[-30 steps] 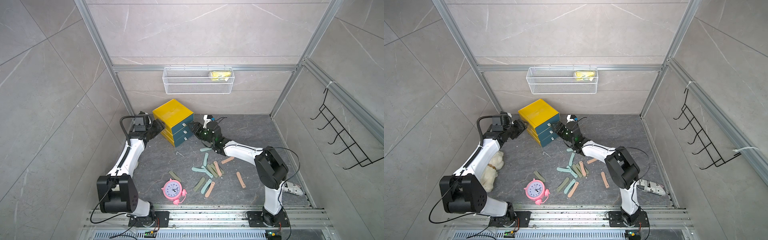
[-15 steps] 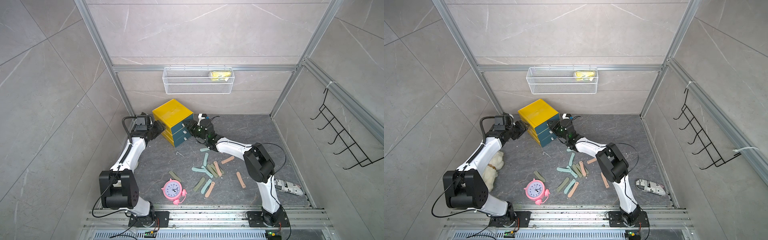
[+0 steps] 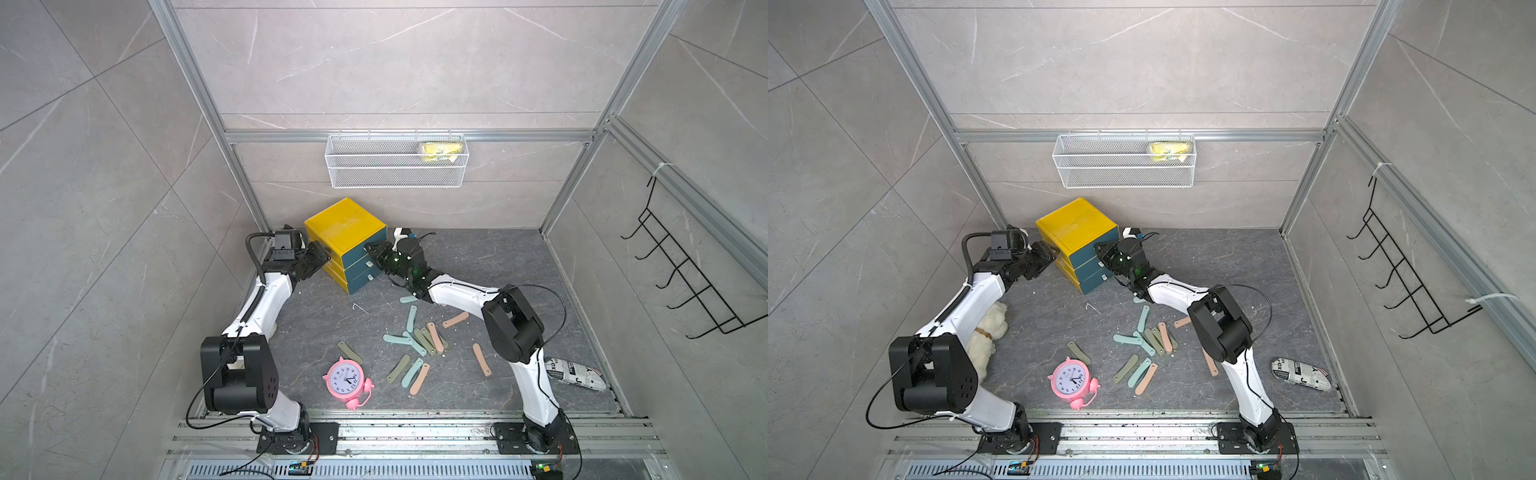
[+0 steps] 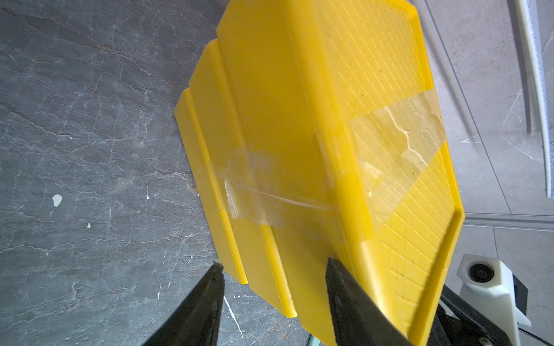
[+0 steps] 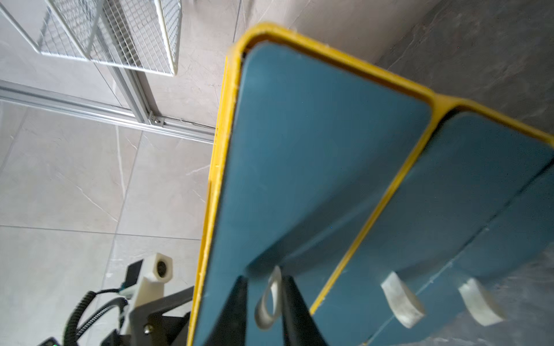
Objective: Place the fruit knives into the drawer by color
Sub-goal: Open the drawer in the storage box.
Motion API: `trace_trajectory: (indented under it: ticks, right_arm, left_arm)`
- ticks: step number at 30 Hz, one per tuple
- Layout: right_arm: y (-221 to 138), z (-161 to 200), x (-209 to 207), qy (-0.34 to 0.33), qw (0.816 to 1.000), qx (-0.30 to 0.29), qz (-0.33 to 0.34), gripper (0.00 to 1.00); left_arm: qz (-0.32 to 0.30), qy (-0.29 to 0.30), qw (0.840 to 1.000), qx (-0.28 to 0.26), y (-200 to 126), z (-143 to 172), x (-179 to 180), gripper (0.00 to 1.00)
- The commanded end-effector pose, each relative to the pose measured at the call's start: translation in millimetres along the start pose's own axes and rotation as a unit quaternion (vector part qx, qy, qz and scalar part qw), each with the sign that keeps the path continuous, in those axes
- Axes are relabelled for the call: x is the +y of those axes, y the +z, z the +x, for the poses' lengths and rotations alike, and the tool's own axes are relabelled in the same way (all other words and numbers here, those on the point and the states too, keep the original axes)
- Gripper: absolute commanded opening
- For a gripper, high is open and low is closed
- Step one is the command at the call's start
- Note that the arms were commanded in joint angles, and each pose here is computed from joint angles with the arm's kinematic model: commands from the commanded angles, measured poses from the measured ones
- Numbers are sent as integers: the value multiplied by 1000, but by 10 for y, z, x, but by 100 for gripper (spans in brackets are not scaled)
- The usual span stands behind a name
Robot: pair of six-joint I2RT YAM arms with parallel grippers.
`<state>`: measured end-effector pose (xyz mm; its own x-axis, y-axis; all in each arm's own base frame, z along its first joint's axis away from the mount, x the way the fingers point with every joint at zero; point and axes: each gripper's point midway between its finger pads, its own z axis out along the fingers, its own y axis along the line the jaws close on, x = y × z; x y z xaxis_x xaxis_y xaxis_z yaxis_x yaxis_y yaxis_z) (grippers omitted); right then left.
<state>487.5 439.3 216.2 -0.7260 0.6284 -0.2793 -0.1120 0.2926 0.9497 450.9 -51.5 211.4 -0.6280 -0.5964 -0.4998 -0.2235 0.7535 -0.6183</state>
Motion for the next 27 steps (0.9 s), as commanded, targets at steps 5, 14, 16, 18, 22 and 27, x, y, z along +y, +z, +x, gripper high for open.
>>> trace_trajectory:
  ticks: [5, 14, 16, 18, 22, 27]
  right_arm:
    - [-32, 77, 63, -2, 1000, 8, -21, 0]
    - [-490, 154, 66, -8, 999, 10, -34, 0]
    - [-605, 180, 44, -8, 999, 12, -34, 0]
    - [-713, 217, -19, -7, 999, 15, -29, 0]
    - [-868, 251, -67, -8, 999, 19, -27, 0]
    - [-1005, 281, -93, -10, 999, 23, -23, 1]
  left_arm:
    - [25, 16, 999, -12, 2, -132, -167, 58]
    - [25, 11, 1000, -11, 32, -143, -164, 57]
    - [25, 12, 1000, -12, 33, -149, -169, 57]
    - [25, 11, 1000, -10, 46, -147, -167, 57]
    - [26, 9, 1000, -10, 70, -155, -172, 57]
    - [27, 8, 1000, -8, 78, -165, -179, 57]
